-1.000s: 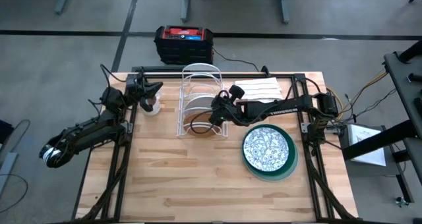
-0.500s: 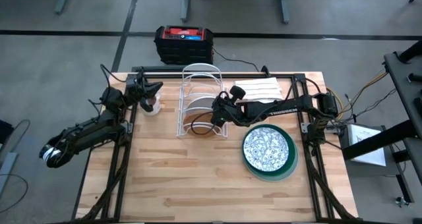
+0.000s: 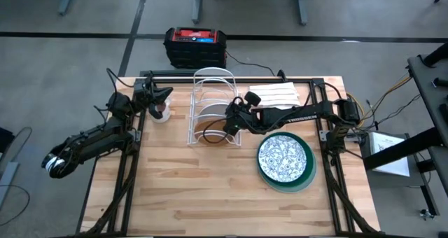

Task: Sort dishes
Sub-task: Put the white plate in the dish rack, then put the blue patterned plate in the dish rack

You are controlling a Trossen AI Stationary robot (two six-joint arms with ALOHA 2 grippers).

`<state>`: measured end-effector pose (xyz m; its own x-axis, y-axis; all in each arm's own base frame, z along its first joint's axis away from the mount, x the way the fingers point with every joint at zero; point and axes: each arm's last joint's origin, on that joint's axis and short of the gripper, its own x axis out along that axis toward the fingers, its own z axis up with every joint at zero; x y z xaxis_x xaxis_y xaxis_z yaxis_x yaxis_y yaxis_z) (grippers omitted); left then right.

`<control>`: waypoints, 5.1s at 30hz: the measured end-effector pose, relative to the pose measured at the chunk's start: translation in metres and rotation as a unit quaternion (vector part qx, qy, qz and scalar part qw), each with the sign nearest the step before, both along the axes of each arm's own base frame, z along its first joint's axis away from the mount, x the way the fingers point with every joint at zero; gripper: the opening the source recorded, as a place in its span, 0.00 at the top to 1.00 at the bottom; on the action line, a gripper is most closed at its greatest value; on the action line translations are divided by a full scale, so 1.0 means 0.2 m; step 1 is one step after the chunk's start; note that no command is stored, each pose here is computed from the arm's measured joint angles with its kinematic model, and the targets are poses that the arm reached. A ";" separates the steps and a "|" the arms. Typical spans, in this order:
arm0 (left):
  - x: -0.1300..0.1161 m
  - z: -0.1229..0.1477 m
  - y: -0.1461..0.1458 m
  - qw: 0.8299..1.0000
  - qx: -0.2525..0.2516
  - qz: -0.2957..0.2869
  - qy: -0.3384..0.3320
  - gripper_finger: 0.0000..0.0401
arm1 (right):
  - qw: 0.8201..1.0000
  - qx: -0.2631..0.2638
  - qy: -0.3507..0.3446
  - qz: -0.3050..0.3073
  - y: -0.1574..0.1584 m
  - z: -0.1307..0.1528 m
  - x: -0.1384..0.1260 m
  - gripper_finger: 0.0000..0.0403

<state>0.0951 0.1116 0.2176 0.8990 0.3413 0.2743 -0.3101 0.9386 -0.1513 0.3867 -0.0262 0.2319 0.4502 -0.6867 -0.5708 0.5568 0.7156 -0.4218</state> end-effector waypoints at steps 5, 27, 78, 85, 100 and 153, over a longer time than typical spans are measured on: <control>0.00 0.00 0.00 1.000 0.000 0.000 0.000 1.00 | 1.000 0.002 -0.003 -0.002 0.00 0.00 0.00 0.75; 0.00 0.00 0.00 1.000 0.000 0.001 0.000 1.00 | 0.998 0.050 -0.016 -0.042 0.12 0.10 -0.14 0.60; 0.00 0.00 0.00 1.000 0.000 0.001 -0.001 1.00 | 0.992 0.071 -0.108 -0.003 -0.02 -0.02 -0.08 1.00; 0.00 0.00 0.00 1.000 0.000 0.002 -0.001 1.00 | 0.991 0.050 -0.122 -0.014 -0.02 0.08 -0.13 1.00; 0.00 0.01 -0.01 1.000 -0.012 -0.016 -0.013 1.00 | 0.951 0.284 -0.019 -0.122 0.17 0.20 -0.58 1.00; 1.55 0.00 -0.58 0.875 0.177 -0.316 0.321 1.00 | 0.837 0.445 -0.015 -0.318 0.69 -0.07 -1.35 0.69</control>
